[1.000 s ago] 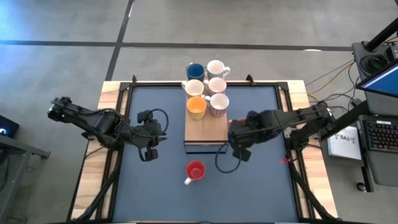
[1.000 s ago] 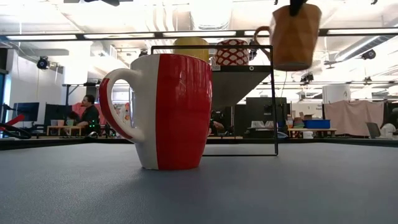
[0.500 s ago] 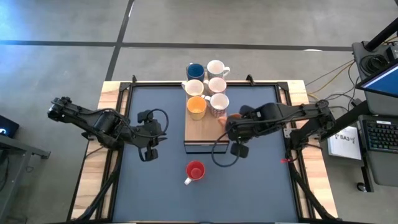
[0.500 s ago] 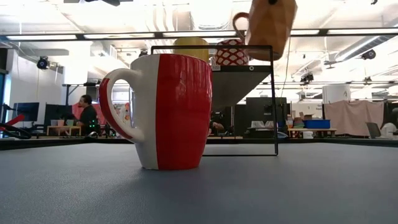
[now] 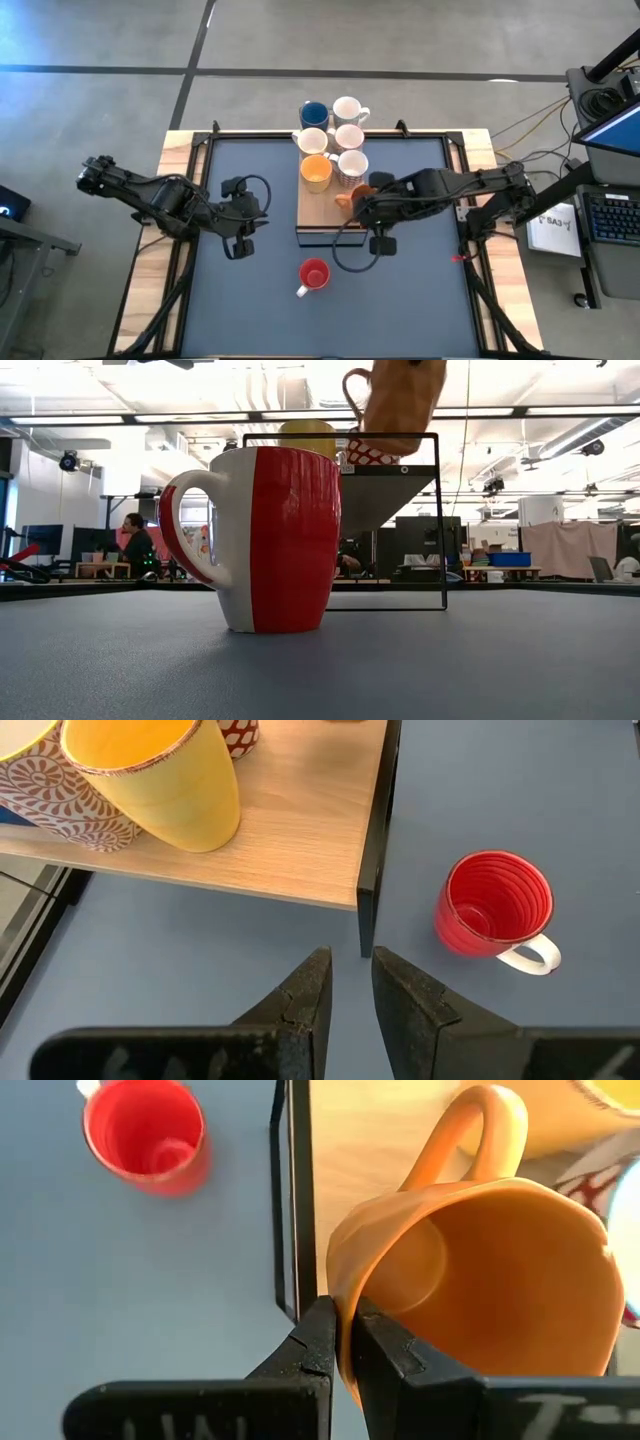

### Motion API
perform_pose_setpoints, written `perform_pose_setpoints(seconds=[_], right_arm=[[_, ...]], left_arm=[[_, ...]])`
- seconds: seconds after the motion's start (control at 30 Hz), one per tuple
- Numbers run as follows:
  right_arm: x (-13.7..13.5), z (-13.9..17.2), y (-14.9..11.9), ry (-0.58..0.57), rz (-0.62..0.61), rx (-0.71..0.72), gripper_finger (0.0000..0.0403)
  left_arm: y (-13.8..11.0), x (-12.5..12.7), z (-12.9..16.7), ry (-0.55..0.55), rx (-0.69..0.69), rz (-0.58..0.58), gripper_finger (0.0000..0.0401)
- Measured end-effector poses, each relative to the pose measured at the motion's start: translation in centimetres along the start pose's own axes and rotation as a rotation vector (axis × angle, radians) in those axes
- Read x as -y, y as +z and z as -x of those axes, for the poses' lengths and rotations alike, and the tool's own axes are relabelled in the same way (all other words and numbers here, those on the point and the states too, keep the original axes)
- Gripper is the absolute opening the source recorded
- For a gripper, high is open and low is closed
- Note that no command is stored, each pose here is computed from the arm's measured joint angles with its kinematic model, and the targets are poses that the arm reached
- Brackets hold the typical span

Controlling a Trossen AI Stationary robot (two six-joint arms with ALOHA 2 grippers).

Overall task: Place coffee mugs
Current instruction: Put the orange mug on the shelf

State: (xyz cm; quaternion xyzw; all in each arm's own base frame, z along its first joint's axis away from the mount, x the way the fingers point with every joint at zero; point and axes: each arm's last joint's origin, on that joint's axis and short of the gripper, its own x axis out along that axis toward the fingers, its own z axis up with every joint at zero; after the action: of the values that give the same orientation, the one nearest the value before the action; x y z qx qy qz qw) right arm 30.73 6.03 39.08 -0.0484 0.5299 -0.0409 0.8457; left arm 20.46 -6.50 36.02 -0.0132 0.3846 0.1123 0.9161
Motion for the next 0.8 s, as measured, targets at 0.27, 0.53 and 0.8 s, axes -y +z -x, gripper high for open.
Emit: perform_pose_setpoints(seconds=[0.27,0.53,0.8], right_arm=[[-0.6,-3.0,0.7,-0.01,0.128,-0.097,0.0013],[-0.8,-3.8,0.9,-0.012,0.146,-0.118,0.0013],[-0.8,-3.6,0.9,-0.005,0.124,-0.117,0.0023]], left_arm=[[0.0,0.0,0.0,0.001,-0.003,-0.001,0.0057],[0.0,0.0,0.0,0.001,-0.003,-0.002,0.0057],[0.0,0.0,0.0,0.001,-0.003,-0.002,0.0057]])
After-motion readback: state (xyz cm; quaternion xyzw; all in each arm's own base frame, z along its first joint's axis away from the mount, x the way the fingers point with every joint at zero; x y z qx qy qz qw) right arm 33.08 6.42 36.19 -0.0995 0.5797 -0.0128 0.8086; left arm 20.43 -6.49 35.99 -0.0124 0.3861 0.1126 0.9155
